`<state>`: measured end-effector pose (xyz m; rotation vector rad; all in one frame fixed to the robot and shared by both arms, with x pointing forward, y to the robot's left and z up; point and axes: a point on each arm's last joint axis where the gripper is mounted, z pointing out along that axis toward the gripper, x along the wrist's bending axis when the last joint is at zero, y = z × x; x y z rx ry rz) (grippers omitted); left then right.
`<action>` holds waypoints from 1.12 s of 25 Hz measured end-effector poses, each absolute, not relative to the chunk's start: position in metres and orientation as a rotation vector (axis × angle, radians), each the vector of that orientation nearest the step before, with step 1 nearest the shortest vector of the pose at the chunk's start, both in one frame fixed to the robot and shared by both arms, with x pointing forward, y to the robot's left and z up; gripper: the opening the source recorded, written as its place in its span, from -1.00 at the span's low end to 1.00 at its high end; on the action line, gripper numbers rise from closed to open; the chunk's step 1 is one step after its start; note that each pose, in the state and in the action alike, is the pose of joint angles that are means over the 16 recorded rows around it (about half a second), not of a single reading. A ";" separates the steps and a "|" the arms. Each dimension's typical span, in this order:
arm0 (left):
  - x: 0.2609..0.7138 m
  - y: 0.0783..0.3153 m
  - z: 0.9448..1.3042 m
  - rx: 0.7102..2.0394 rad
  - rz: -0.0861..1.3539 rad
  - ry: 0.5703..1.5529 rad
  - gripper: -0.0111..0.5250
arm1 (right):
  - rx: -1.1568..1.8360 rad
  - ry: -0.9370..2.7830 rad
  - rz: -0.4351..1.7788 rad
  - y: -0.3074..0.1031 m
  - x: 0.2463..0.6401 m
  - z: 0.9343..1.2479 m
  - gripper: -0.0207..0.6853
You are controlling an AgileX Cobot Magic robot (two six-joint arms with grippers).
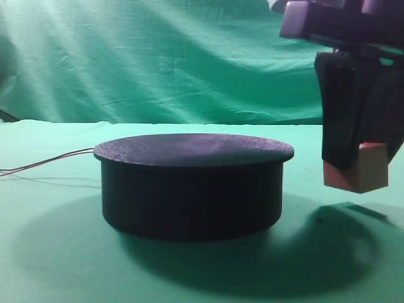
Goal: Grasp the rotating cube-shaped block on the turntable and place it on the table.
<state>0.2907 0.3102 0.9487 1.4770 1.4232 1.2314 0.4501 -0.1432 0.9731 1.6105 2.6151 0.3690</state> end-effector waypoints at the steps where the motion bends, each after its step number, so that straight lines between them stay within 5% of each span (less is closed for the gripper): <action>1: 0.291 0.310 0.949 1.477 1.231 1.423 -0.96 | 1.605 2.606 0.380 -0.144 0.449 0.978 0.24; 15: 0.291 0.310 0.949 1.477 1.231 1.423 -0.96 | 1.576 2.418 0.647 -0.194 0.388 1.066 -0.87; 28: 0.291 0.310 0.949 1.477 1.231 1.423 -0.96 | 1.594 2.334 0.955 -0.217 0.342 1.074 -0.94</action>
